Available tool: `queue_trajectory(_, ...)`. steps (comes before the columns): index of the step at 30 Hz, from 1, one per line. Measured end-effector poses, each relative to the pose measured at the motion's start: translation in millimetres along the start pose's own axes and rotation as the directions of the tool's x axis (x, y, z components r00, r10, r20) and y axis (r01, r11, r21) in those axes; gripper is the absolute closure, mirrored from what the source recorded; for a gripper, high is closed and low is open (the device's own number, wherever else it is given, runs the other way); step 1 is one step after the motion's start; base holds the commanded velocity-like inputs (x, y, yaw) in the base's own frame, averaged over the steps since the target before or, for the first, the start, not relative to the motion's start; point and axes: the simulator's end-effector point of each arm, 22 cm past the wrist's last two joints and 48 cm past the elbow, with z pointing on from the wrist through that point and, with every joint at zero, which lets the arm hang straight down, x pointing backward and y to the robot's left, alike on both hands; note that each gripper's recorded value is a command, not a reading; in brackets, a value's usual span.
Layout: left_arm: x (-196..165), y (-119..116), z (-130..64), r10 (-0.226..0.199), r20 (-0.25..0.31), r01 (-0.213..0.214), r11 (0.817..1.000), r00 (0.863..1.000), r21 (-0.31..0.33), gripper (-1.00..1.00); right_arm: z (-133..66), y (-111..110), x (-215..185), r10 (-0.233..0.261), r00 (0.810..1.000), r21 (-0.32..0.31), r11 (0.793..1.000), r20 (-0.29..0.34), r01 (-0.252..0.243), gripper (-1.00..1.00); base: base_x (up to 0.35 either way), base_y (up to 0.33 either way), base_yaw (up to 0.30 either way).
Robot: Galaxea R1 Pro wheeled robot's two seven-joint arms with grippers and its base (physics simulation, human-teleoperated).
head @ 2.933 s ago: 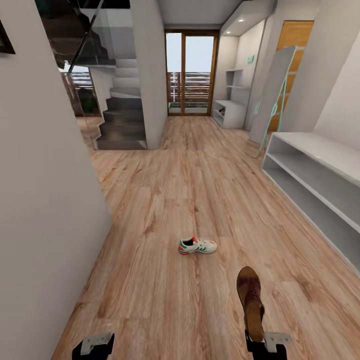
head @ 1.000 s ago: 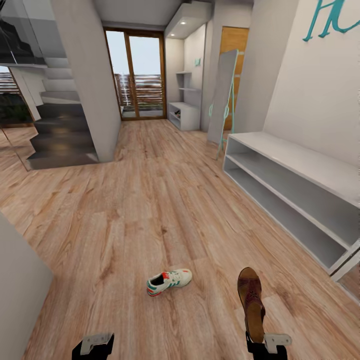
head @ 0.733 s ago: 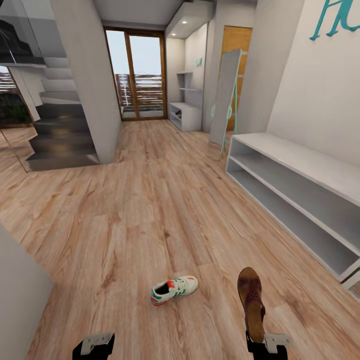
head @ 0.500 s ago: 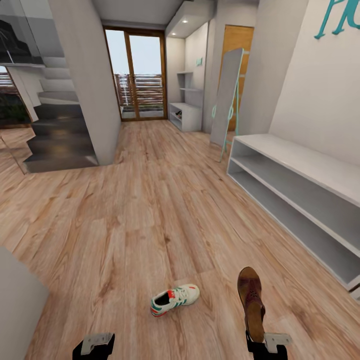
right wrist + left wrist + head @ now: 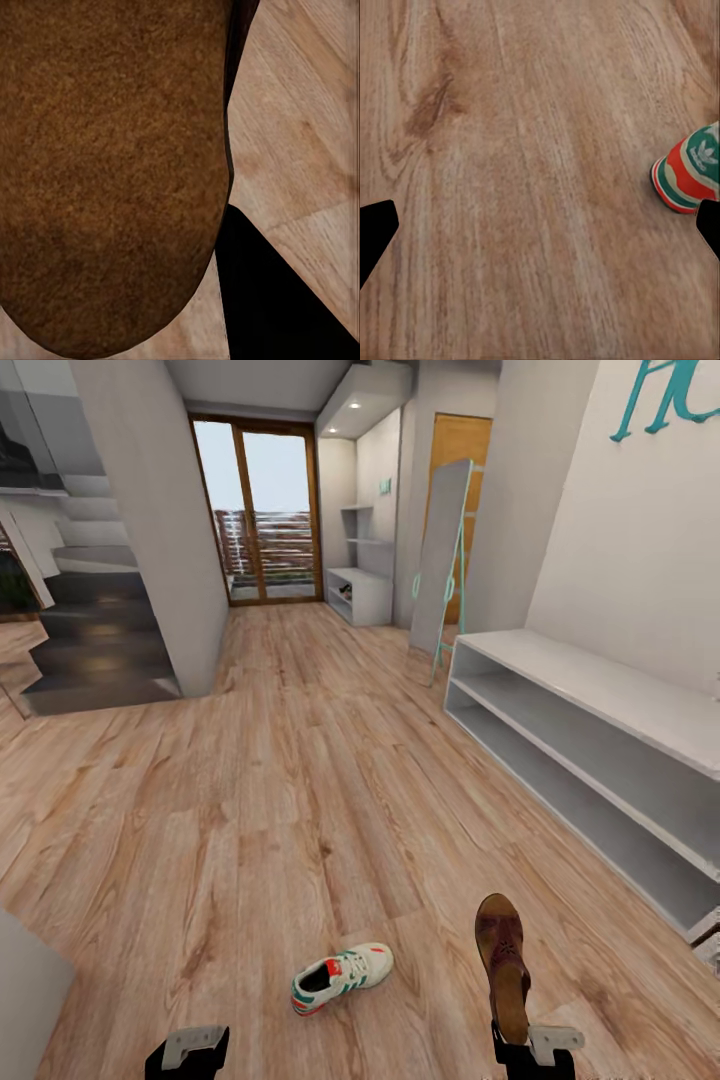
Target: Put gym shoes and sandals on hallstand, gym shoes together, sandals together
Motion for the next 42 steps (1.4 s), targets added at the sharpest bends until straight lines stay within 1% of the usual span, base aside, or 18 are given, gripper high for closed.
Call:
queue_trajectory(15, -7, 1, -0.6, -0.005, 0.014, 0.005, 1.000, 1.000, -0.003, -1.00, -0.2, 0, -7, 0.002, 1.000, 0.001, 1.000, 0.014, -0.002, 1.00, 0.001, 0.007, -0.218)
queue_trajectory(23, -11, 1, -0.7, -0.005, 0.023, 0.005, 1.000, 1.000, -0.003, -1.00, -0.2, 0, -10, 0.002, 1.000, 0.001, 1.000, 0.021, -0.003, 1.00, 0.000, 0.250, -0.220)
queue_trajectory(28, -12, 1, -0.9, -0.006, 0.025, 0.006, 1.000, 1.000, -0.002, -1.00, -0.1, 0, -12, 0.004, 1.000, 0.002, 1.000, 0.025, -0.004, 1.00, 0.000, 0.149, -0.201)
queue_trajectory(35, -12, 1, -1.0, -0.006, 0.026, 0.006, 1.000, 1.000, -0.002, -1.00, 0.0, -1, -13, 0.002, 1.000, 0.001, 1.000, 0.027, -0.002, 1.00, 0.008, 0.047, -0.040)
queue_trajectory(42, -13, 1, -1.0, -0.005, 0.027, 0.005, 1.000, 1.000, -0.003, -1.00, -0.1, 0, -13, 0.001, 1.000, -0.001, 1.000, 0.027, -0.001, 1.00, 0.105, 0.210, -0.003)
